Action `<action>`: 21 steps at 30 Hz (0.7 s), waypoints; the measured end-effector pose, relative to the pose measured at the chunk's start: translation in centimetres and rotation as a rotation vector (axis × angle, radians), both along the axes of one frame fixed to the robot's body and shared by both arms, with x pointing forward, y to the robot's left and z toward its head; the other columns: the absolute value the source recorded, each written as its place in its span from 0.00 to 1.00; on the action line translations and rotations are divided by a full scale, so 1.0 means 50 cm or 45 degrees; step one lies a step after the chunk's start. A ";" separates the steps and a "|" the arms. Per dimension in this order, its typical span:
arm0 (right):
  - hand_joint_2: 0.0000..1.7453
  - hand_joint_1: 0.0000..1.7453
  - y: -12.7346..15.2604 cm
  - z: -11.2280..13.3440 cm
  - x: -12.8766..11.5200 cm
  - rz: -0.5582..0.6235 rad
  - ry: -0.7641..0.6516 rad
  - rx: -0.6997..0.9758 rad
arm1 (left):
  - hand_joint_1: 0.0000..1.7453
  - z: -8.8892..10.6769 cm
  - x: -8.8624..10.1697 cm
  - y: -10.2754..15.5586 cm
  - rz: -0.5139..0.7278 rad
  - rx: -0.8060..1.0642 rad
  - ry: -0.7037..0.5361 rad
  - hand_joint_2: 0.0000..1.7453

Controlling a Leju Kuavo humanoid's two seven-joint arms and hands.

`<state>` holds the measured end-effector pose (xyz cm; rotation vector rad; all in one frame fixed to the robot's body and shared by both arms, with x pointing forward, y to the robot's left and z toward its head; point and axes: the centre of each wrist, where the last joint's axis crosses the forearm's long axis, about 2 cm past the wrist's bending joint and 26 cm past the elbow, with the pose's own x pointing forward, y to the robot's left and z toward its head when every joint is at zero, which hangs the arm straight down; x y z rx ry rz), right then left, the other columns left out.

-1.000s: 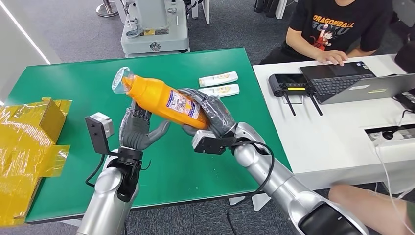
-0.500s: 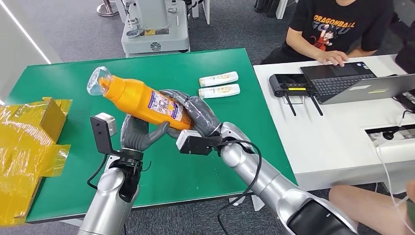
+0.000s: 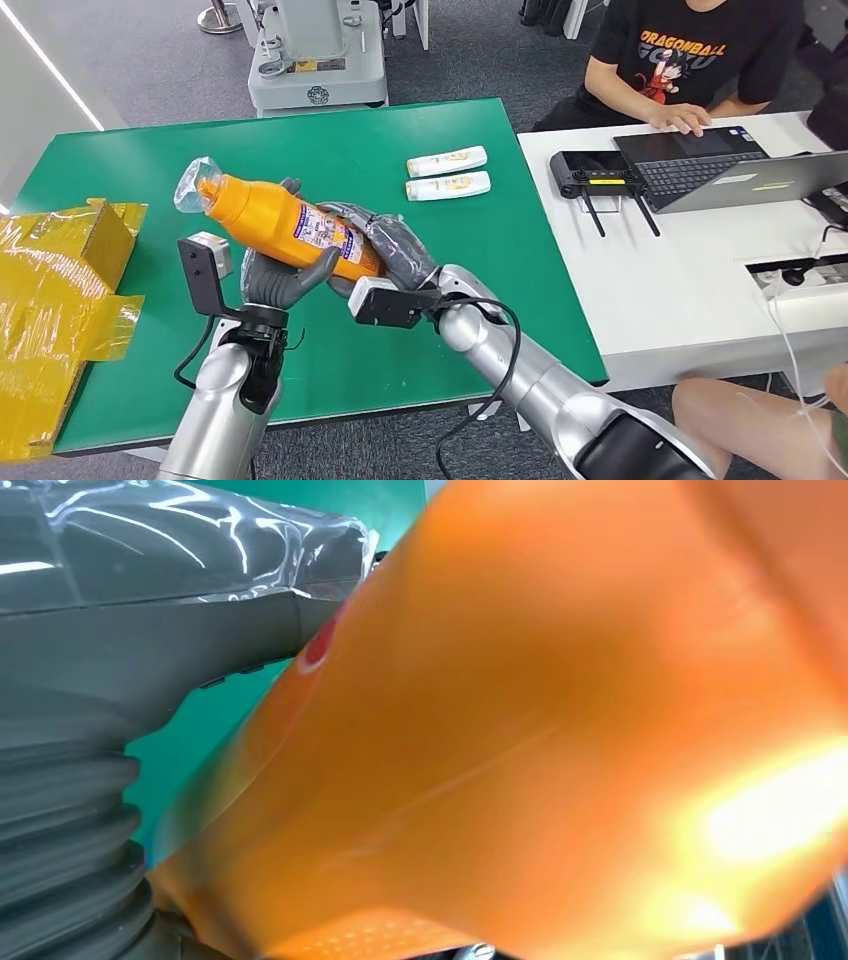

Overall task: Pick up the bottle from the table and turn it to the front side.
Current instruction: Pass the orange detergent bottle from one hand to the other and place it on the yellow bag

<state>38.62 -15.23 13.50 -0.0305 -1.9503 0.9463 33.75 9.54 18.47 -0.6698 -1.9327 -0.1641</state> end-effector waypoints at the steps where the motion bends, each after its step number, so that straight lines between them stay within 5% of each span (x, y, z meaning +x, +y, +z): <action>1: 1.00 1.00 0.000 -0.004 -0.002 0.000 0.006 -0.002 | 0.00 0.000 0.000 0.001 0.002 0.000 0.001 1.00; 21: 1.00 1.00 -0.036 -0.059 -0.030 -0.009 0.089 -0.087 | 0.00 -0.010 -0.003 0.006 0.015 -0.010 0.025 1.00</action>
